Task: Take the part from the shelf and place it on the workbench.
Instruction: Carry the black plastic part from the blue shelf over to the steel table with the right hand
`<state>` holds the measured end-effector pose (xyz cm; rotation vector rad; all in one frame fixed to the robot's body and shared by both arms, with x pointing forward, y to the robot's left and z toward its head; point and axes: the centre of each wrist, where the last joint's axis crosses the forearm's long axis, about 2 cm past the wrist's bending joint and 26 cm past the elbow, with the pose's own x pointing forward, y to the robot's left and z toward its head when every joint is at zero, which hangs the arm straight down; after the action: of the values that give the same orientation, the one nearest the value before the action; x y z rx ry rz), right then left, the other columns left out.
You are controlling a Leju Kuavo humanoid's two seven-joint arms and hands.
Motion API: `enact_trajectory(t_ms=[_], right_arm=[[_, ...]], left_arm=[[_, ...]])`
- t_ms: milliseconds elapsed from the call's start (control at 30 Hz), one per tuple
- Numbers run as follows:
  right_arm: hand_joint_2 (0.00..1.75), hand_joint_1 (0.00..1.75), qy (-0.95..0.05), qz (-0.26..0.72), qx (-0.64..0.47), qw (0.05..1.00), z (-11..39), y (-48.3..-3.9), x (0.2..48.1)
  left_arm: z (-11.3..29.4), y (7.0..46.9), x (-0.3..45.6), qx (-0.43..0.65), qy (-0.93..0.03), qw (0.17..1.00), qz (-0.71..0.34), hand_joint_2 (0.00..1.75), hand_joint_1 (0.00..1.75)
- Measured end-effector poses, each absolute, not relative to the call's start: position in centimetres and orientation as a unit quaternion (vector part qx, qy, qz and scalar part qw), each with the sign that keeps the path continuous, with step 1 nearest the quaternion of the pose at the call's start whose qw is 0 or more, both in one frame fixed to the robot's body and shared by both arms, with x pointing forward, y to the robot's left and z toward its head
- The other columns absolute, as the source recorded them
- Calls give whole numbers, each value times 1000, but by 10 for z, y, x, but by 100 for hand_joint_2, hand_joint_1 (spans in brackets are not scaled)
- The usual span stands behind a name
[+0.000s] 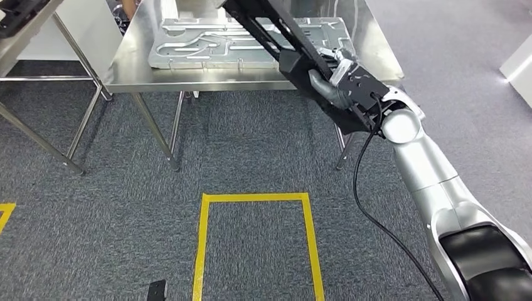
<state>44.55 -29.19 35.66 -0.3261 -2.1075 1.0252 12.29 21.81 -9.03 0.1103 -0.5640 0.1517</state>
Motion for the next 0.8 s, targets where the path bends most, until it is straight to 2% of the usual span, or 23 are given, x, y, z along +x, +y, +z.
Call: enact_trajectory(t_ms=[333, 567, 800], right_arm=[[175, 175, -815, 412, -158, 376, 354, -292, 449], [175, 175, -795, 428, -266, 337, 364, -287, 455], [175, 175, -751, 449, -392, 283, 377, -263, 465]], left_arm=[[-91, 218, 122, 51, -281, 955, 76, 175, 0], [-91, 218, 122, 50, -284, 954, 77, 175, 0], [-91, 219, 121, 51, -284, 954, 75, 175, 0]])
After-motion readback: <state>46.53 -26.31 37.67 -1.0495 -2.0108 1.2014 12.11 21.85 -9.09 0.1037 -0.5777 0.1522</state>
